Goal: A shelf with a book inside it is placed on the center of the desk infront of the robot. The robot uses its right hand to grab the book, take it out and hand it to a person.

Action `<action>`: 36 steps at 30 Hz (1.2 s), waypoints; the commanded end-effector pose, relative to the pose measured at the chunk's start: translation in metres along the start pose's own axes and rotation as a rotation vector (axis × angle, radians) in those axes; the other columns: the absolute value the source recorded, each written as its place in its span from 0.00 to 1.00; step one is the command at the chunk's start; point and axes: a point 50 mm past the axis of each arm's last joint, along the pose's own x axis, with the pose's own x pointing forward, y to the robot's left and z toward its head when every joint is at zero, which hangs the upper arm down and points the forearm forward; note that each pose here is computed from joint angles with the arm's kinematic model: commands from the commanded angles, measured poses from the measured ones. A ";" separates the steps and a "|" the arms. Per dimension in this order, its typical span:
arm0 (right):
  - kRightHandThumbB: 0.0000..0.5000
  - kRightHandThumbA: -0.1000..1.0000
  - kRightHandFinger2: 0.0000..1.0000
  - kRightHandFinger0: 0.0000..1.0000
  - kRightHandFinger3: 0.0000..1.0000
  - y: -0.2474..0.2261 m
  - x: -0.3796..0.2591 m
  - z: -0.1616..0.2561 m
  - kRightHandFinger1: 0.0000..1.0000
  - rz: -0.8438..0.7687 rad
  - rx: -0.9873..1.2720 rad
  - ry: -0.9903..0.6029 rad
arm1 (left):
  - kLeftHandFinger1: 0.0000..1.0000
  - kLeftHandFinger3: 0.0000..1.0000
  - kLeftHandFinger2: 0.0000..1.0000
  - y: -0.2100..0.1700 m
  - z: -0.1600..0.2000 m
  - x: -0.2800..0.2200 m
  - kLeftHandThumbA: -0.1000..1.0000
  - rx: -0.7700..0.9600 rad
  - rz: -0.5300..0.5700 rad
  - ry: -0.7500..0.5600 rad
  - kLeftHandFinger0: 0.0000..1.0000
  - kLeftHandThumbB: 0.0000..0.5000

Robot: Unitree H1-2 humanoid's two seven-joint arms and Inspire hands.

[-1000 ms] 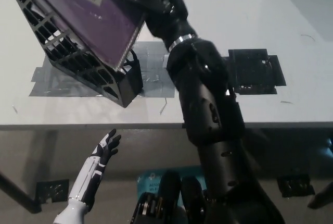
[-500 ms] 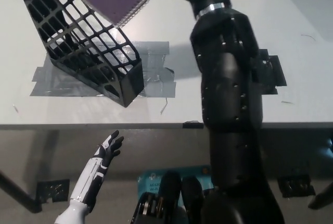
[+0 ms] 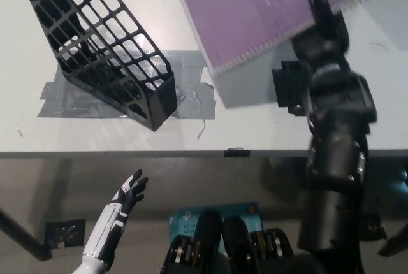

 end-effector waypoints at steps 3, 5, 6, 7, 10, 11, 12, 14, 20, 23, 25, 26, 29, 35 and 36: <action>0.00 1.00 0.00 0.00 0.11 -0.034 0.015 -0.011 0.00 -0.111 0.069 0.067 | 1.00 1.00 1.00 0.004 0.007 -0.003 1.00 0.012 0.005 -0.040 1.00 0.62; 0.00 1.00 0.00 0.00 0.20 -0.040 0.016 -0.015 0.00 -0.126 0.062 0.075 | 1.00 1.00 1.00 0.004 0.007 -0.003 1.00 0.012 0.005 -0.040 1.00 0.62; 0.00 1.00 0.00 0.00 0.23 -0.052 0.016 -0.022 0.00 -0.159 0.055 0.091 | 1.00 1.00 1.00 0.003 0.007 -0.002 1.00 0.013 0.004 -0.041 1.00 0.63; 0.00 1.00 0.00 0.00 0.26 -0.058 0.016 -0.026 0.00 -0.179 0.057 0.101 | 1.00 1.00 1.00 0.003 0.007 -0.002 1.00 0.013 0.004 -0.041 1.00 0.64; 0.00 1.00 0.00 0.00 0.44 -0.077 0.016 -0.042 0.00 -0.262 0.077 0.145 | 1.00 1.00 1.00 0.003 0.008 -0.001 1.00 0.010 0.006 -0.039 1.00 0.67; 0.00 1.00 0.02 0.00 0.55 -0.086 0.016 -0.050 0.00 -0.288 0.090 0.159 | 1.00 1.00 1.00 0.003 0.007 -0.001 1.00 0.008 0.004 -0.043 1.00 0.66; 0.00 1.00 0.04 0.00 0.60 -0.091 0.016 -0.054 0.00 -0.306 0.101 0.166 | 1.00 1.00 1.00 0.003 0.007 0.000 1.00 0.007 0.002 -0.045 1.00 0.66; 0.00 0.97 0.20 0.00 0.73 -0.100 0.018 -0.062 0.00 -0.351 0.121 0.182 | 1.00 1.00 1.00 0.003 0.007 0.000 1.00 0.010 0.002 -0.048 1.00 0.65; 0.04 0.95 0.28 0.00 0.62 -0.105 0.024 -0.066 0.00 -0.371 0.130 0.185 | 1.00 1.00 1.00 0.005 0.010 0.003 1.00 0.008 0.003 -0.051 1.00 0.65; 0.33 0.99 0.52 0.15 0.81 -0.102 0.024 -0.065 0.22 -0.327 0.101 0.169 | 1.00 1.00 1.00 0.005 0.011 0.004 1.00 0.008 0.005 -0.052 1.00 0.66; 0.63 1.00 1.00 0.94 1.00 -0.099 0.021 -0.064 1.00 -0.180 0.108 0.160 | 1.00 1.00 1.00 0.006 0.011 0.004 1.00 0.013 0.003 -0.054 1.00 0.65; 0.63 1.00 1.00 1.00 1.00 -0.097 0.019 -0.062 1.00 -0.093 0.124 0.164 | 1.00 1.00 1.00 0.006 0.011 0.005 1.00 0.016 0.002 -0.056 1.00 0.65; 0.86 1.00 1.00 1.00 1.00 -0.089 0.015 -0.058 1.00 0.026 0.076 0.166 | 1.00 1.00 1.00 0.006 0.012 0.005 1.00 0.019 0.002 -0.056 1.00 0.66; 0.93 1.00 1.00 1.00 1.00 -0.045 -0.007 -0.029 1.00 0.345 -0.002 0.111 | 1.00 1.00 1.00 0.006 0.013 0.007 1.00 0.015 0.003 -0.050 1.00 0.67; 0.93 1.00 1.00 1.00 1.00 -0.031 -0.017 -0.020 1.00 0.408 -0.006 0.095 | 1.00 1.00 1.00 0.006 0.014 0.008 1.00 0.013 0.005 -0.051 1.00 0.66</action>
